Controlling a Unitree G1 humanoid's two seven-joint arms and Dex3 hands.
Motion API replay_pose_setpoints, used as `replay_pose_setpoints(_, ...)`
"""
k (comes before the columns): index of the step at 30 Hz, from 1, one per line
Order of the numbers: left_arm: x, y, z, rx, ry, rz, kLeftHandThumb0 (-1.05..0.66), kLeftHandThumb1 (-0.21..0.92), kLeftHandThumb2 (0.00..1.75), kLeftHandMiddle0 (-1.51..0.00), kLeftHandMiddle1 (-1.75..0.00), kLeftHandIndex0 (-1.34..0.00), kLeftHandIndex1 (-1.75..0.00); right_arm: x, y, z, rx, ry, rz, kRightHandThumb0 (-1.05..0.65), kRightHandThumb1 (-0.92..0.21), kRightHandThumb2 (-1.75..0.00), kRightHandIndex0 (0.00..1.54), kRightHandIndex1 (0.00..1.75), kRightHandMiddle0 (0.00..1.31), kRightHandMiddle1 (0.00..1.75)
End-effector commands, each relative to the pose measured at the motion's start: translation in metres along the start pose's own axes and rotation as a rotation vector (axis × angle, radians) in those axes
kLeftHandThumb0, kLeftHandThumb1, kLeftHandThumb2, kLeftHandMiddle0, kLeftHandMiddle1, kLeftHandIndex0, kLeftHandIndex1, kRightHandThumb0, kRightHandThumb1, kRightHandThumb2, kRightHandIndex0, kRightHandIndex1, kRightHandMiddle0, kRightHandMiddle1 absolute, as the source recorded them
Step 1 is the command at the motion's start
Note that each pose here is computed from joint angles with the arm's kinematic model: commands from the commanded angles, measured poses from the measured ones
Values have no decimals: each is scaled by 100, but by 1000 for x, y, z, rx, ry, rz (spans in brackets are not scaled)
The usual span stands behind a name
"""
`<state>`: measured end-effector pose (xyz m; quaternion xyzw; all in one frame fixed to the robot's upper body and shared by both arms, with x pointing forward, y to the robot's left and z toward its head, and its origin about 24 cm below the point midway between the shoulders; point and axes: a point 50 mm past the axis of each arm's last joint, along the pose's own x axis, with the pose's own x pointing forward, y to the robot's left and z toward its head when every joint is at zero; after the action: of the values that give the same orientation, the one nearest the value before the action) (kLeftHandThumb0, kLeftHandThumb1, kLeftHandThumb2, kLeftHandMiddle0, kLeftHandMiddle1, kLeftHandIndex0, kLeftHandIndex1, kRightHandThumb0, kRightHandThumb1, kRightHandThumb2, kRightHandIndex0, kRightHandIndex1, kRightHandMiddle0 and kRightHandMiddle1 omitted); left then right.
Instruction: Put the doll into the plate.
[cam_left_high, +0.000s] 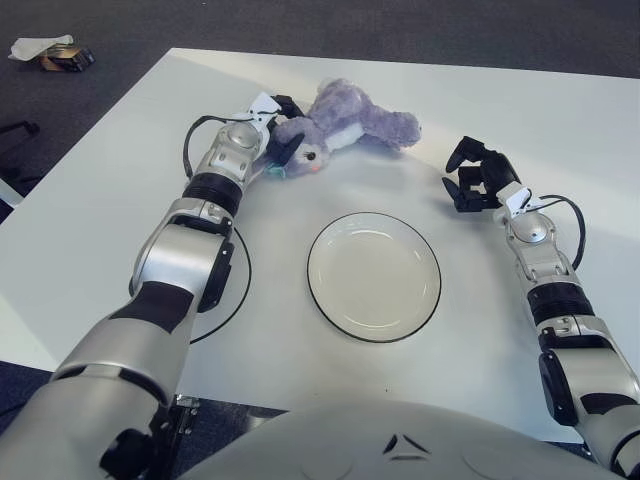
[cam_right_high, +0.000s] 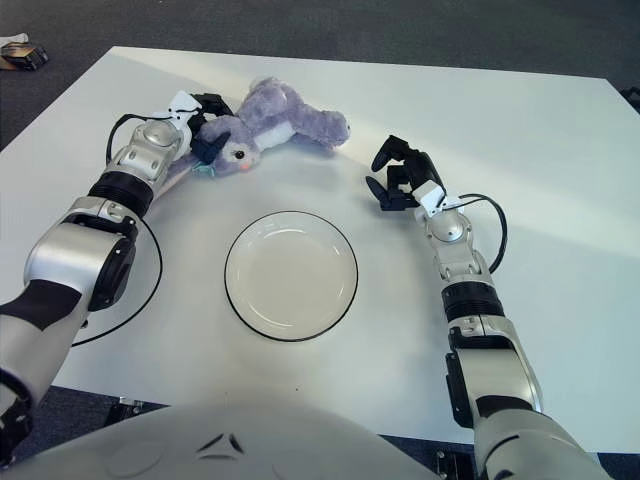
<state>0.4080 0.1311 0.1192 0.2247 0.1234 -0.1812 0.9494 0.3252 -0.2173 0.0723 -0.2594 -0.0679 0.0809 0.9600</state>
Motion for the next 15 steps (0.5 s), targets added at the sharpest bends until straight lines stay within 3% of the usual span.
replay_pose_setpoints(1, -1, -19, -35, -151, 145, -156, 0, 29, 136, -53, -175, -51, -173, -14, 14, -26, 16, 126, 72, -42, -52, -106, 103, 175, 45, 175)
replay_pose_setpoints(6, -4, -17, -30, -416, 155, -237, 0, 37, 126, -46, -175, -45, -174, -15, 14, -27, 13, 130, 85, -42, -52, -106, 102, 175, 46, 175)
replay_pose_setpoints(15, -8, -24, -19, -529, 138, -378, 0, 31, 133, -50, -175, -49, -175, -15, 12, -29, 10, 133, 95, -42, -52, -106, 101, 175, 46, 175)
